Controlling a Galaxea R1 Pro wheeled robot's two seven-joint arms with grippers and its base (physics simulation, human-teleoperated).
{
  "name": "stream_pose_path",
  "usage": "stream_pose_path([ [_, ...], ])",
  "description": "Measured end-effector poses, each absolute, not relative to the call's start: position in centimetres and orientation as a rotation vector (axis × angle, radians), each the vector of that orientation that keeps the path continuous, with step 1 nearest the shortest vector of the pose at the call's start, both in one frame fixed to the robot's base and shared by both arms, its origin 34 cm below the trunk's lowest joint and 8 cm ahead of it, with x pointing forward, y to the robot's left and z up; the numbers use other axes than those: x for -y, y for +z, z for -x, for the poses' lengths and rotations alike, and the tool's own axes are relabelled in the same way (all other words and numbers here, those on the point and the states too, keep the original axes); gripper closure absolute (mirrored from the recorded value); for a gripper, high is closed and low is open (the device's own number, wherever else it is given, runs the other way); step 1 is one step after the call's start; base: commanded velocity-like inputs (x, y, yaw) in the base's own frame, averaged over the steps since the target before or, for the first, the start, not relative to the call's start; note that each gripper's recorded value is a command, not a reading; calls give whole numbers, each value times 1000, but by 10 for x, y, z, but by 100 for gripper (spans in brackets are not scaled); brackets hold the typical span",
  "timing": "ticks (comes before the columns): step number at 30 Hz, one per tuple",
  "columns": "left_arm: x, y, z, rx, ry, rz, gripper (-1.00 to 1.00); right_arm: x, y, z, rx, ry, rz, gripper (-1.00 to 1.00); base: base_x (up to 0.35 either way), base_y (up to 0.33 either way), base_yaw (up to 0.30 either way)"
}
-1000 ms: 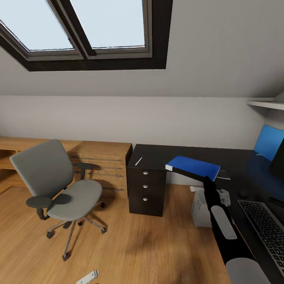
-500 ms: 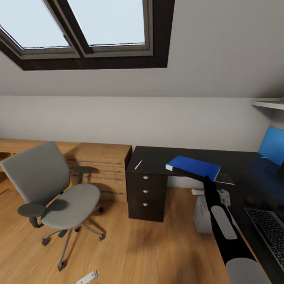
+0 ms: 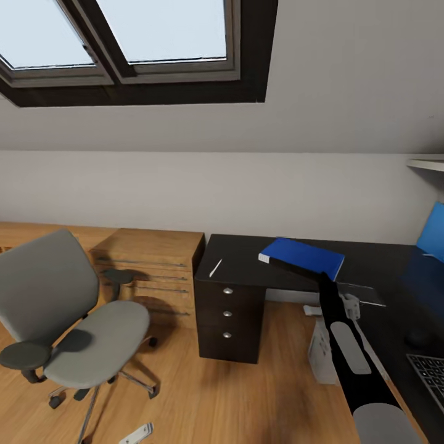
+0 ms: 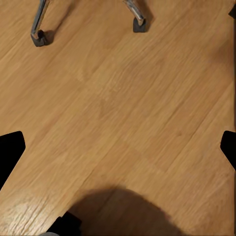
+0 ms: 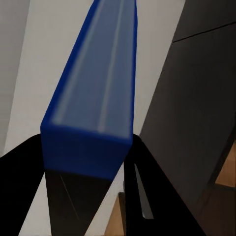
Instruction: In the bedroom, organize the workspace by keeping the computer under the desk, ensuring the monitor is on the desk, placing the keyboard on the desk next to the monitor, placing the mouse on the desk next to the keyboard, moving the folder from the swivel chair onto the desk next to the mouse, stacking the notebook on top of the folder with the pen on top of the notebook, and positioning the swivel chair next to the desk.
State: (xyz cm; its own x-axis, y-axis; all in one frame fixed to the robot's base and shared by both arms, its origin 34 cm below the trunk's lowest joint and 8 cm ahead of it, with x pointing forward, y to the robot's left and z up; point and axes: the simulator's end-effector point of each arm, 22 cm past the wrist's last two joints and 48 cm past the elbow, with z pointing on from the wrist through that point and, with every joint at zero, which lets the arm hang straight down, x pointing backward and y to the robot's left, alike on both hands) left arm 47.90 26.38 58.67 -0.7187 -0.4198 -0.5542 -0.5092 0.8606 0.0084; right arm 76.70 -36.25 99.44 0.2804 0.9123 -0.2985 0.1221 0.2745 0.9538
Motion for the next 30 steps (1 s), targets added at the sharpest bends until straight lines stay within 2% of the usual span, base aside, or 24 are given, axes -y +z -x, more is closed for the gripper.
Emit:
stream_pose_path([
  [16,-264,586,-479,-2480,215,675,-100,384,994,-762,-1117,717,-1211,100,313,0,-223],
  [30,-264,586,-479,-2481,215,676,-100,411,983,-750,-1045,632,-1273,100,43,0,-210],
])
